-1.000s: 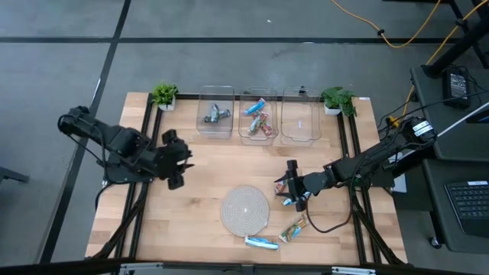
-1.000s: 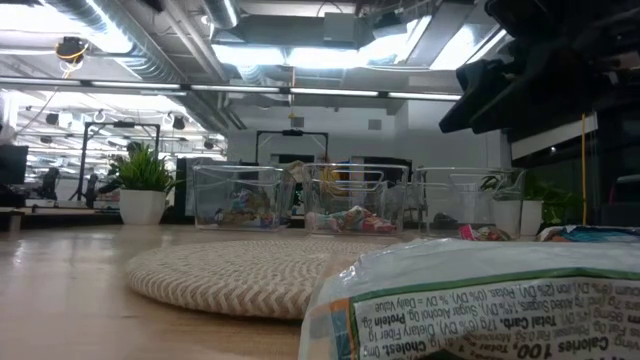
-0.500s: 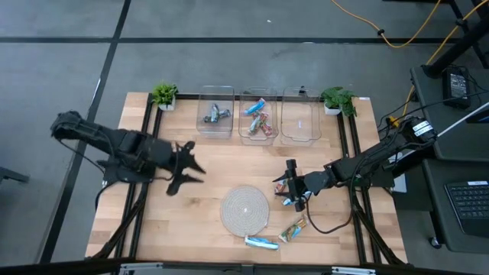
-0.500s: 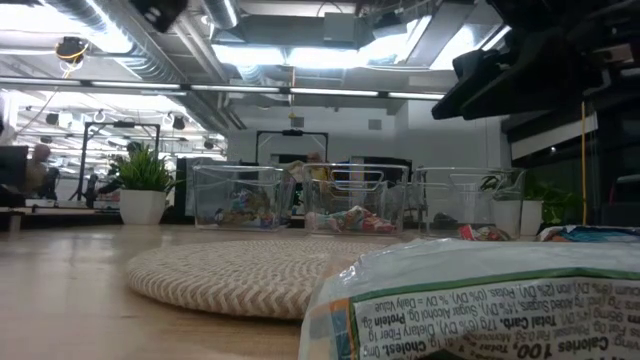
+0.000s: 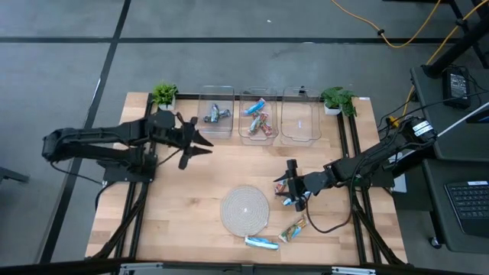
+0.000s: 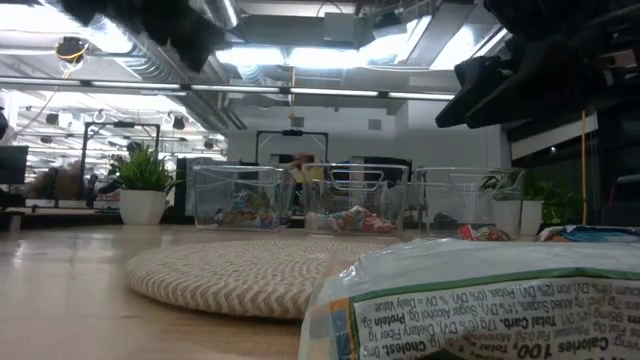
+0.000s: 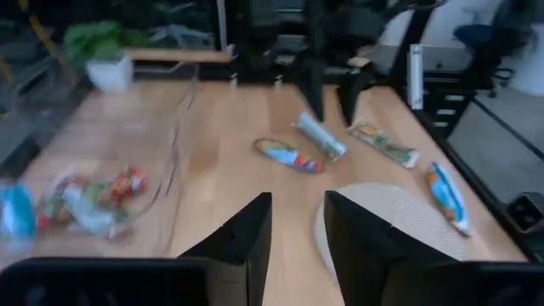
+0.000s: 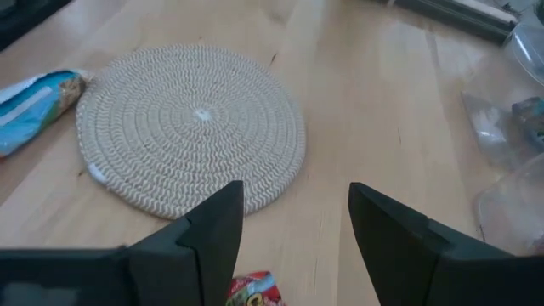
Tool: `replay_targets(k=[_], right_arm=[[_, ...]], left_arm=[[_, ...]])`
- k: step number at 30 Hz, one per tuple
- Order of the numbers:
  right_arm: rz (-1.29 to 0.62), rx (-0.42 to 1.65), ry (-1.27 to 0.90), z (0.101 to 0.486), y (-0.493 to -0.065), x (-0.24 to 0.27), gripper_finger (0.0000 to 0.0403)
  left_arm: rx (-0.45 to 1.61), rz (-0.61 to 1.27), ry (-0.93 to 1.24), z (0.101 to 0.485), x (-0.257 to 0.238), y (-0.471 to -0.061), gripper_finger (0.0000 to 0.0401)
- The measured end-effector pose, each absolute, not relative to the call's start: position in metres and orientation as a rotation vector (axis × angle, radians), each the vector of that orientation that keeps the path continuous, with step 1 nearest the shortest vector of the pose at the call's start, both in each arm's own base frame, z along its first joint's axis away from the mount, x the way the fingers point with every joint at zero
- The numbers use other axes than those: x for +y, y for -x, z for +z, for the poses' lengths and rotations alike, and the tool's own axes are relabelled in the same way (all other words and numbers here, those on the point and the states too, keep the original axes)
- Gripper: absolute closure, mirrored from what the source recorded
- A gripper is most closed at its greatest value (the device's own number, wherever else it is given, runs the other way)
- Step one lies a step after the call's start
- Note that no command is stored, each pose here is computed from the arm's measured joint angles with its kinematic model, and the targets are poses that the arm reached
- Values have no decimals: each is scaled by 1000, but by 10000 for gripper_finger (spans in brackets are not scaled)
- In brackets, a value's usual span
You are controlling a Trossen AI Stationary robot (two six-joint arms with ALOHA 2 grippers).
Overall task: Pick and place Granola Bars by type
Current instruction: Put the red granola bar into the center transparent bin
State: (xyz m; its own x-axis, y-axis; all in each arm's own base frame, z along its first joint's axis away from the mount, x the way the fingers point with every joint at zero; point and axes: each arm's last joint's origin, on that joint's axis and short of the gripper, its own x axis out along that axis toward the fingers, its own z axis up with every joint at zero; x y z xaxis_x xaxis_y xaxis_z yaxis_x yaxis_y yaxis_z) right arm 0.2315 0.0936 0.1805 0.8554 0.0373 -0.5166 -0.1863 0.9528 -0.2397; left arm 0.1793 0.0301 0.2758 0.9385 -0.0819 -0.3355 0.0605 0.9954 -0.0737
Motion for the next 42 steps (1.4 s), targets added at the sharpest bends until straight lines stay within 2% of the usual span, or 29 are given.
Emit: replay_targets(k=[8, 15, 27, 35, 42], right_arm=[[105, 618, 268, 174, -227, 92, 187], [105, 619, 269, 174, -227, 92, 187], [96, 619, 240, 174, -227, 92, 187], [89, 621, 217, 174, -227, 92, 187], [89, 626, 221, 173, -227, 92, 187]], left_arm=[[238, -51, 147, 203, 25, -148, 309], [70, -53, 161, 172, 19, -122, 309], [-55, -57, 100, 174, 16, -106, 311], [-140, -168, 48, 182, 11, -99, 310], [-235, 36, -6, 188, 16, -93, 319]])
